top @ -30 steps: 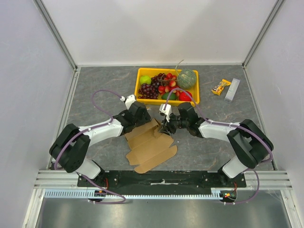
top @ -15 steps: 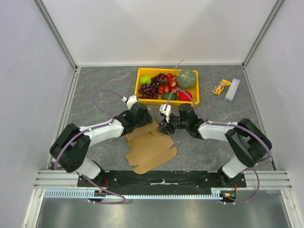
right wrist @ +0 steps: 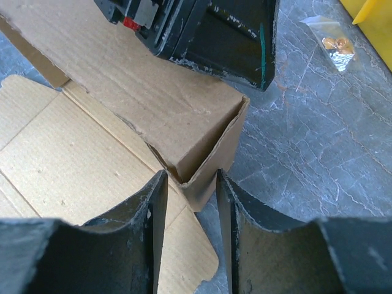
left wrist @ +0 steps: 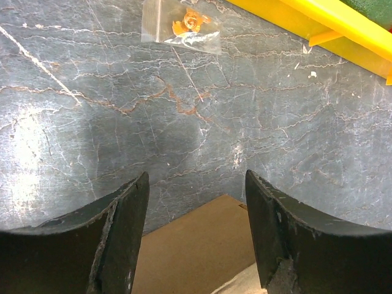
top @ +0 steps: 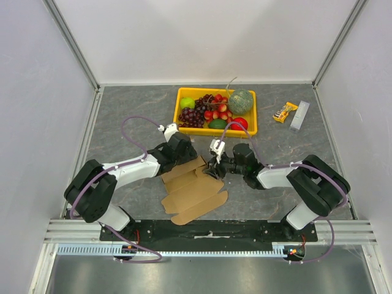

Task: Fold the paper box

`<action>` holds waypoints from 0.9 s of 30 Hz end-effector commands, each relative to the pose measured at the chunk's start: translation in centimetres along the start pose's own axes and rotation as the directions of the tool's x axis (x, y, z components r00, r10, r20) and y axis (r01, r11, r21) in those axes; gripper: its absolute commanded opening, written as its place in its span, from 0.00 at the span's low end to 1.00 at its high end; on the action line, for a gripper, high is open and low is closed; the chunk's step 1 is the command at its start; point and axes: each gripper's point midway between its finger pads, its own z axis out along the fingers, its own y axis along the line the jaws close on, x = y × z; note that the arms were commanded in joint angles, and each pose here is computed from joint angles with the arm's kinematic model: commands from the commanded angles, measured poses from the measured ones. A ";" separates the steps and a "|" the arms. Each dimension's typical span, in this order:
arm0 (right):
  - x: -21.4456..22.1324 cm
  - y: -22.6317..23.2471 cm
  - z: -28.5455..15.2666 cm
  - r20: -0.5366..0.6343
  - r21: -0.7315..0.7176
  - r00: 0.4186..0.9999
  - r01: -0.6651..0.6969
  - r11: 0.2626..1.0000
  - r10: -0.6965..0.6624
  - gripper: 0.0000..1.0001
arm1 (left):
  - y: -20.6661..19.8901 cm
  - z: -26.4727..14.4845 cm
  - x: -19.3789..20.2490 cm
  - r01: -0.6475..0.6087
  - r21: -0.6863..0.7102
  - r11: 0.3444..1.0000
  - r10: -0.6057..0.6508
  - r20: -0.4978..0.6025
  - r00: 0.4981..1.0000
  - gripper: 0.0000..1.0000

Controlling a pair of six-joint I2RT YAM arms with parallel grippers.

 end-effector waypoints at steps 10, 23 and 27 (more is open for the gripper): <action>-3.6 -0.2 0.9 0.187 0.169 0.982 -0.040 0.985 0.007 0.41 | -0.7 -0.6 -0.6 0.002 0.026 1.000 -0.003 0.020 1.000 0.69; -2.2 -1.4 1.4 0.189 0.312 0.982 -0.073 0.947 0.014 0.38 | 0.2 -1.1 -0.2 0.010 0.018 1.000 -0.011 0.023 1.000 0.66; -1.9 -1.7 1.3 0.198 0.350 0.980 -0.081 0.933 0.011 0.37 | 0.1 -1.1 -0.2 0.008 0.020 1.000 -0.009 0.023 1.000 0.65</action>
